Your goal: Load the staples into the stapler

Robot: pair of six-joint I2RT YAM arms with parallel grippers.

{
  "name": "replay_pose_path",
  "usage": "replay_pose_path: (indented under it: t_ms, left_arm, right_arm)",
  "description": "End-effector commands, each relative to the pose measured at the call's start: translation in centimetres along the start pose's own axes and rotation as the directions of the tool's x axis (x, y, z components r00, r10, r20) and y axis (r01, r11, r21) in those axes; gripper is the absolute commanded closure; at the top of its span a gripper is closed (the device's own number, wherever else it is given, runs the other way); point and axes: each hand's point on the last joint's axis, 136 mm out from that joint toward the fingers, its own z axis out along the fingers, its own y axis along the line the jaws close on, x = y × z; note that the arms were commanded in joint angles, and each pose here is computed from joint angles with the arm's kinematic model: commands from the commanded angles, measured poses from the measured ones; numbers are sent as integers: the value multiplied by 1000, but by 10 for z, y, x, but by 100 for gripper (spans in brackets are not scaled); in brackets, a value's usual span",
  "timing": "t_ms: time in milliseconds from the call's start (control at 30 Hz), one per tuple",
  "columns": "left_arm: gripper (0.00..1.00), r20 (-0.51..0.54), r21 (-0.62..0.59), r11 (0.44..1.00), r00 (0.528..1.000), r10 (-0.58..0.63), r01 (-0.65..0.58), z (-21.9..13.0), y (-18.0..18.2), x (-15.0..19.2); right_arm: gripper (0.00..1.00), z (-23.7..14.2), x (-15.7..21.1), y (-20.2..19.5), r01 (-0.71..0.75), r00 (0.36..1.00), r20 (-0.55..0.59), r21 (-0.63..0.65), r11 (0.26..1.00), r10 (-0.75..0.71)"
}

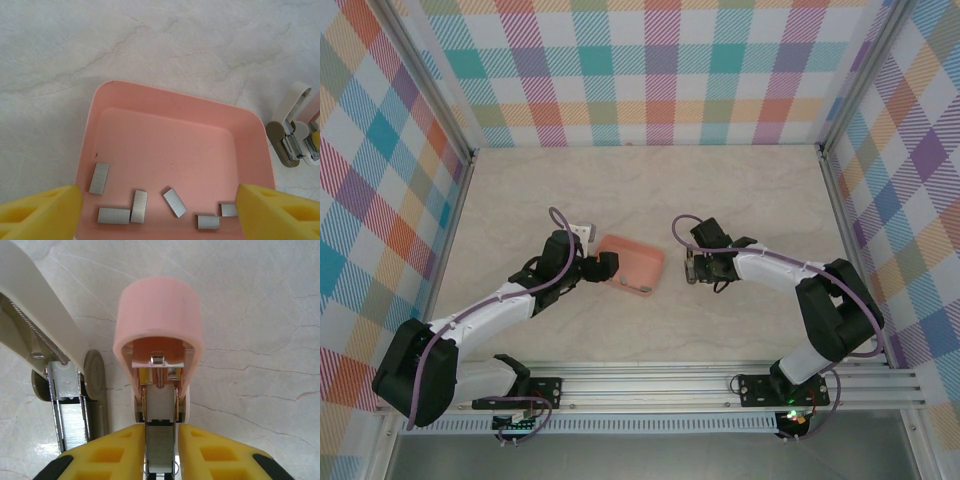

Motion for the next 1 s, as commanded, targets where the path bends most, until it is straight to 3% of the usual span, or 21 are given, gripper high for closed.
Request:
replay_pose_path:
  t_ms: [0, 567, 967]
  left_arm:
    - [20, 19, 11, 1000, 1000, 21, -21, -3, -4, -2]
    - [20, 25, 36, 999, 999, 27, -28, -2, -13, -14]
    - [20, 14, 132, 988, 996, 85, -86, 23, -53, -68]
  right_arm:
    - [76, -8, -4, 0, -12, 1000, 15, -10, 1000, 12]
    - [76, -38, -20, -1, -20, 997, 75, -29, 999, 22]
    - [73, -85, -41, -14, -81, 986, 143, -77, 994, 91]
